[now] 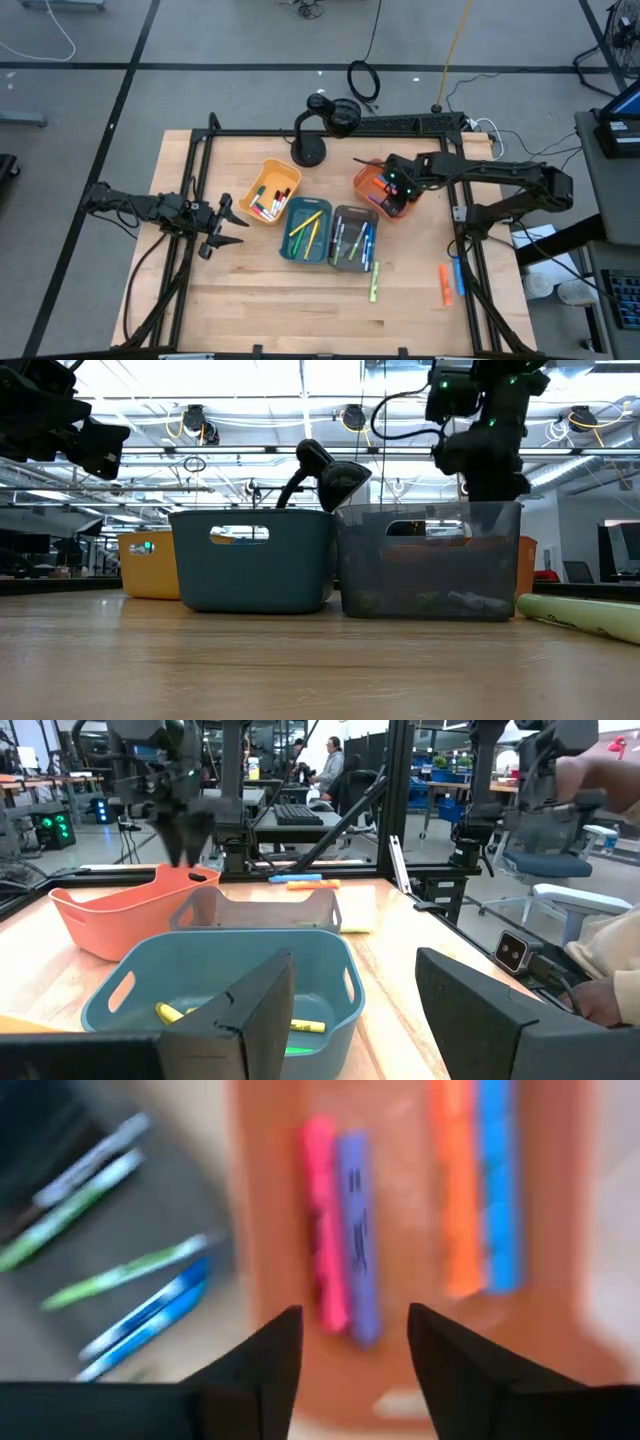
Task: Pick & Place Markers
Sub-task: Put the purple highlighter into the orange bin, then put the blue highlighter into the orange bin
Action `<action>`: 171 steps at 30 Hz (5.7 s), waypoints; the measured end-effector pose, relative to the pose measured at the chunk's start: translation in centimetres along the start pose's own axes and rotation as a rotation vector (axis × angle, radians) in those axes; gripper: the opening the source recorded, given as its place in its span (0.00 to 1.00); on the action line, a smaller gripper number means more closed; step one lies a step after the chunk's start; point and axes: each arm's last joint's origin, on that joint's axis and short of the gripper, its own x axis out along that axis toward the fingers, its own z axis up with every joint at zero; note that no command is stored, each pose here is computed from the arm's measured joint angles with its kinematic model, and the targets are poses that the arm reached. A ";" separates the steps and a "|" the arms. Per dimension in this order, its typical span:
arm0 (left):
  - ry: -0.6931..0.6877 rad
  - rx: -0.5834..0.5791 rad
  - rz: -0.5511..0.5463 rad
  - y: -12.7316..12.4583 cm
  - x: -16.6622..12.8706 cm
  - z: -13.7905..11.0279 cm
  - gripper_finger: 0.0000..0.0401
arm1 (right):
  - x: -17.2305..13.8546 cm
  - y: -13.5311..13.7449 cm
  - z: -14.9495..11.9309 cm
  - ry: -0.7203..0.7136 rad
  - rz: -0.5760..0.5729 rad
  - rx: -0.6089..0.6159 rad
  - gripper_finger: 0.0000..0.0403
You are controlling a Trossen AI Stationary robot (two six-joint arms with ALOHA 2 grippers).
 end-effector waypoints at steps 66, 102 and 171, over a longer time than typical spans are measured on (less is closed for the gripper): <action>0.000 0.000 0.000 0.0 0.0 0.0 0.53 | 5.3 3.6 -22.6 0.598 -0.164 0.280 0.00; 0.001 0.000 0.000 0.0 0.0 0.0 0.53 | 4.8 4.3 -22.0 0.439 -0.165 0.198 0.00; 0.000 0.000 0.000 0.0 0.0 0.0 0.53 | 7.2 0.0 -20.7 0.490 -0.291 0.421 0.40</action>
